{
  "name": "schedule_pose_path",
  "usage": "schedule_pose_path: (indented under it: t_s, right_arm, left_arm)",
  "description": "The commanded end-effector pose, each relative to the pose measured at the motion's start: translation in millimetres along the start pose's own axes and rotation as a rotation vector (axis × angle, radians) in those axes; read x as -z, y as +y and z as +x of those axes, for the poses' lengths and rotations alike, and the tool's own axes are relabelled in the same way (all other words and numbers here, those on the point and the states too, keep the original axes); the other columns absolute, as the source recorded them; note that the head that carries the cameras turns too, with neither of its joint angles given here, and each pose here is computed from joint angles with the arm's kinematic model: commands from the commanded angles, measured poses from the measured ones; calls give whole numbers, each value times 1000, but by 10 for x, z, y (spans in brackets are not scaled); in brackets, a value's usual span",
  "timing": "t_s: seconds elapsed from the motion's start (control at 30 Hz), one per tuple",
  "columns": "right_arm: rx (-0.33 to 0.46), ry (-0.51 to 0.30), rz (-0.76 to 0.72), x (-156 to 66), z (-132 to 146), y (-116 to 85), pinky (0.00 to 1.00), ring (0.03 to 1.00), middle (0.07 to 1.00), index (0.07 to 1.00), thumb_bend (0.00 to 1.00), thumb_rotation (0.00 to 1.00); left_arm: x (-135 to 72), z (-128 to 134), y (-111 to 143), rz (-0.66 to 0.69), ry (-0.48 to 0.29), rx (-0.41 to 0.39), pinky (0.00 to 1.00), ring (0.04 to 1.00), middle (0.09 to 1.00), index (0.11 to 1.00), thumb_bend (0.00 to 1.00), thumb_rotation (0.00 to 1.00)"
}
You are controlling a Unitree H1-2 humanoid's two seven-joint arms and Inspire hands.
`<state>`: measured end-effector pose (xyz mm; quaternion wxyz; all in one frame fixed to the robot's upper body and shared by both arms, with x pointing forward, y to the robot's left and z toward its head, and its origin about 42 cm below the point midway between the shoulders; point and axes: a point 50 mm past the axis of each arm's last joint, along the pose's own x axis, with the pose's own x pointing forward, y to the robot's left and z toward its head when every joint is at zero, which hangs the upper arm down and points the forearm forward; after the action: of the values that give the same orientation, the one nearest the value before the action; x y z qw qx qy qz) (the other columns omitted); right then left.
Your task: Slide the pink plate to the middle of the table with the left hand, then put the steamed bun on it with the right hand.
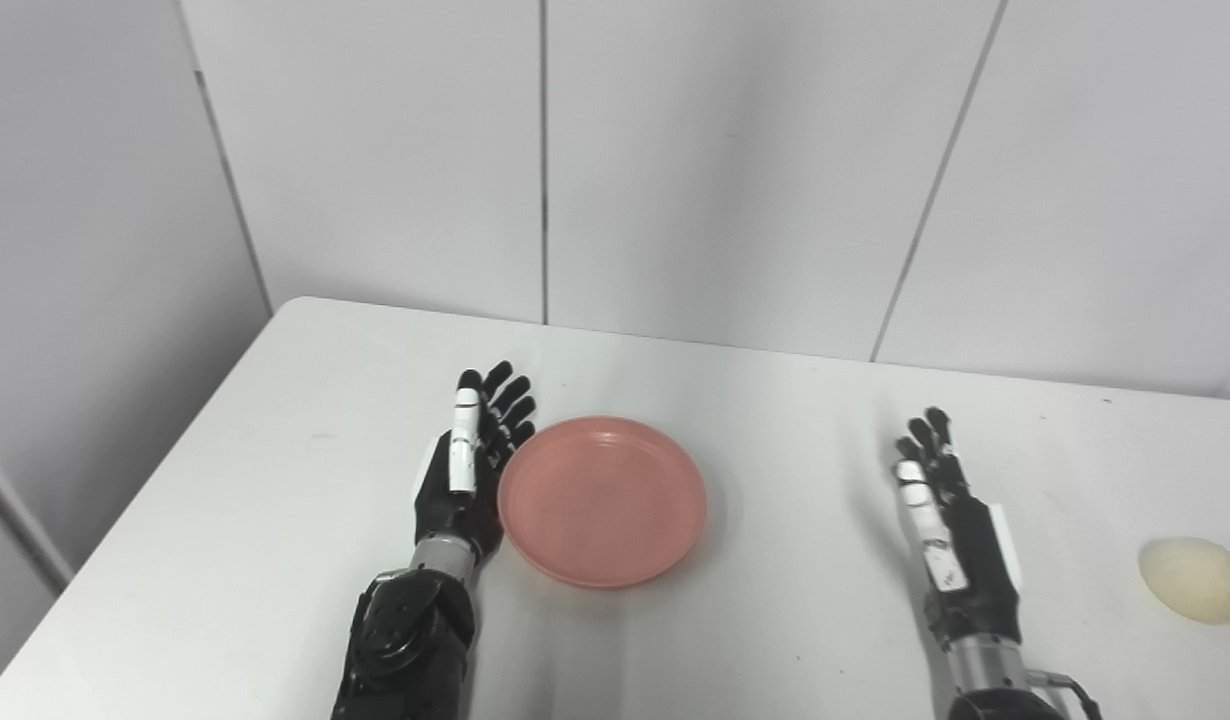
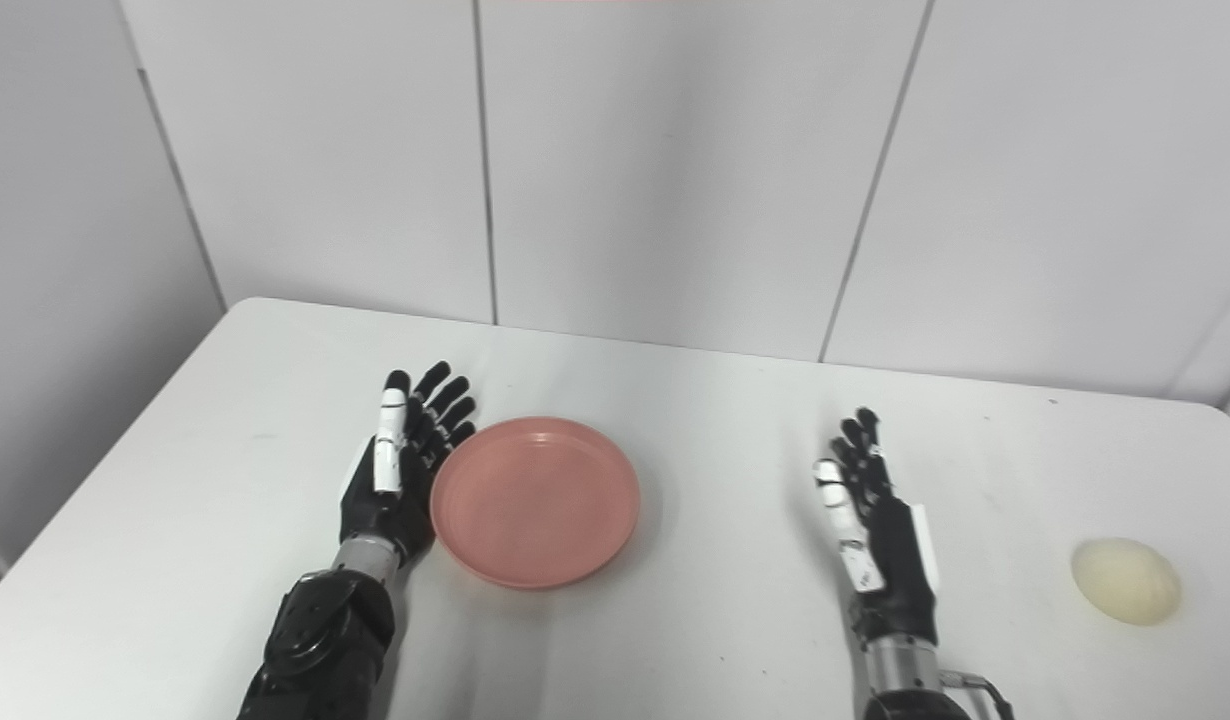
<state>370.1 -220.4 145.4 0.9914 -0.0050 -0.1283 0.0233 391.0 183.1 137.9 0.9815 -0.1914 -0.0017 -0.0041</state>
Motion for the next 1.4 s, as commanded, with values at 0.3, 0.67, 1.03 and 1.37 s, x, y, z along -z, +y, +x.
schedule_pose_path:
  t_s: [0.3,0.67,1.03,1.37]
  right_arm:
    - [17,-57,-11,-171,39,302,986,965,960,988,666,793]
    - [92,-110,-75,-348,61,108,976,942,938,965,643,787]
    - [204,-200,-405,-1038,72,-588,804,854,861,889,622,437]
    - [297,-44,-740,-1606,38,-1267,753,823,842,853,724,391]
  left_arm:
    - [237,-143,-308,6,34,117,936,924,912,891,498,997]
    - [430,-73,-549,37,27,237,942,923,912,894,496,988]
    - [389,-74,-555,55,-12,233,941,924,913,888,492,999]
    - [299,-78,-402,143,-15,268,952,932,921,895,473,1000]
